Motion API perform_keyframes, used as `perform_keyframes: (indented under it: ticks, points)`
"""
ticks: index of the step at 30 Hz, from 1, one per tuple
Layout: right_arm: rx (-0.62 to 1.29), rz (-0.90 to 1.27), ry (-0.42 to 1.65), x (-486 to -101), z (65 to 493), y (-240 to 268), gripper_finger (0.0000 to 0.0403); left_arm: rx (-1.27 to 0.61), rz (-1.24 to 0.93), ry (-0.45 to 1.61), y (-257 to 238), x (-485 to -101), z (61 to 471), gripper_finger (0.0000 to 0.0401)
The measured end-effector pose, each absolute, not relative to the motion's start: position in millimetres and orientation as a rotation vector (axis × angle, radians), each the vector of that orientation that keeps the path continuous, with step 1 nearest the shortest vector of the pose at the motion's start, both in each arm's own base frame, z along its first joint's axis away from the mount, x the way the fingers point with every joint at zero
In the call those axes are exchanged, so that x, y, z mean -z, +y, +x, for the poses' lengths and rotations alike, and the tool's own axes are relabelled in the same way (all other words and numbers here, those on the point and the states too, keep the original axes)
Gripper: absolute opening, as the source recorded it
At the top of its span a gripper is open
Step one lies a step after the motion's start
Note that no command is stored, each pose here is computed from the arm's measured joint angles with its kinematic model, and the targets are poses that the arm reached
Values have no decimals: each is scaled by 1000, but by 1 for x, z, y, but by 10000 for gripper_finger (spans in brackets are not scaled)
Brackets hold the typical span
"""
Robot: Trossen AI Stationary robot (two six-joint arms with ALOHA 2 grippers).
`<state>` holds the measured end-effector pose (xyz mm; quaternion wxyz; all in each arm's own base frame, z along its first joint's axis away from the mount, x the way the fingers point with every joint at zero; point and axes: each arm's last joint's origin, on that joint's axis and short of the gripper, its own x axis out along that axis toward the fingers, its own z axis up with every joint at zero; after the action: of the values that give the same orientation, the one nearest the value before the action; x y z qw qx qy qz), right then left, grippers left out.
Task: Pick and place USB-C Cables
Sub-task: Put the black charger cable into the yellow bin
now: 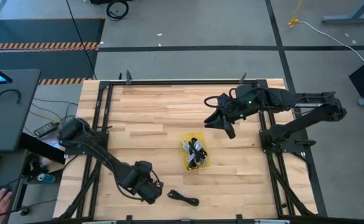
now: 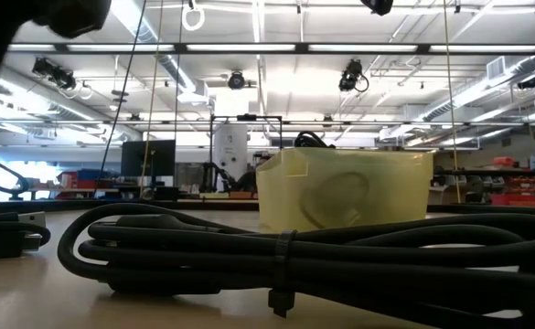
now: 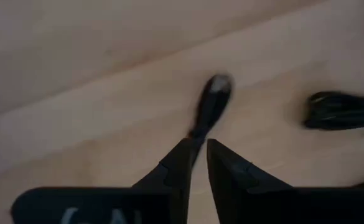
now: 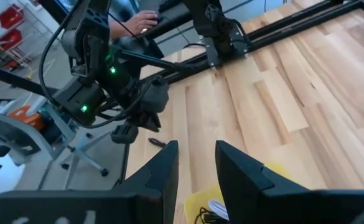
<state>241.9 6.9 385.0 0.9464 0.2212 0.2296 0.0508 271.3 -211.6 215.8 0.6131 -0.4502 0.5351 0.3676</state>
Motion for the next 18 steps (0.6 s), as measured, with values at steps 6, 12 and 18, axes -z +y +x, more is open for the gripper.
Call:
perform_keyframes:
  ticks: [6, 12, 18]
  points:
    - [-108, 441, 480, -385, 238, 2, 111, -824, -1097, 1281, -227, -202, 275, 81]
    - [-113, 429, 526, -382, 235, 1, 111, -834, -1112, 1253, -227, -196, 280, 97]
    - [42, 480, 761, -357, 231, 3, 111, -894, -1042, 1084, -216, -195, 285, 95]
